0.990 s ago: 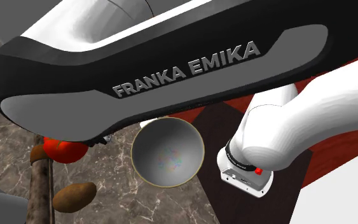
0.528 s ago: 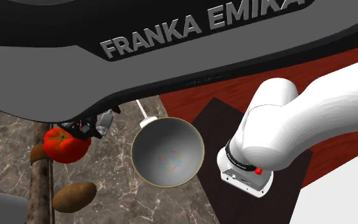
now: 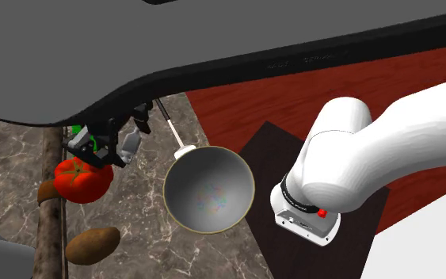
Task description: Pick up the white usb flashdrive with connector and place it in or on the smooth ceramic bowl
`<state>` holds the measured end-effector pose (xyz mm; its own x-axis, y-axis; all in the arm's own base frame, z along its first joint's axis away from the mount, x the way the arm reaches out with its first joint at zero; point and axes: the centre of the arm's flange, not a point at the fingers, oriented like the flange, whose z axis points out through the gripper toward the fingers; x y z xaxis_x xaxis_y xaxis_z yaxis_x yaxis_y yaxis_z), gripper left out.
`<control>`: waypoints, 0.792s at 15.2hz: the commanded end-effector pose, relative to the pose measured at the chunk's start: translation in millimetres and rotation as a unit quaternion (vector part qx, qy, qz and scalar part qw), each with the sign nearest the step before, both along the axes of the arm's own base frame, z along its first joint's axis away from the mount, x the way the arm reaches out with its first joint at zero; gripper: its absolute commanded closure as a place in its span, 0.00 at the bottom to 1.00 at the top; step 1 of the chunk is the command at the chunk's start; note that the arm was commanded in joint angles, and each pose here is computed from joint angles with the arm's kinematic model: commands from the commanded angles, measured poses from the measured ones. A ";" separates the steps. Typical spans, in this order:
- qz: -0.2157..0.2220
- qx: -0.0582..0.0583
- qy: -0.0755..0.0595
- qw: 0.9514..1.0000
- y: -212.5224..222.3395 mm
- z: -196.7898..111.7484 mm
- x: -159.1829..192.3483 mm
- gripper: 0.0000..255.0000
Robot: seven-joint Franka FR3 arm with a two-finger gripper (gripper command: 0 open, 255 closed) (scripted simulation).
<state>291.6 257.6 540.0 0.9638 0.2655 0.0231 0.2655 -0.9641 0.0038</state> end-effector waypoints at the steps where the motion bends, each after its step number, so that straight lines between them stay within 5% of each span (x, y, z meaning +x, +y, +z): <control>1: 0.000 0.000 0.000 1.000 -10.3 1.7 -23.7 1.00; 10: 0.000 0.000 0.000 1.000 -48.8 4.0 -133.7 1.00; 12: 0.000 0.000 0.000 1.000 -48.8 -6.5 -133.7 1.00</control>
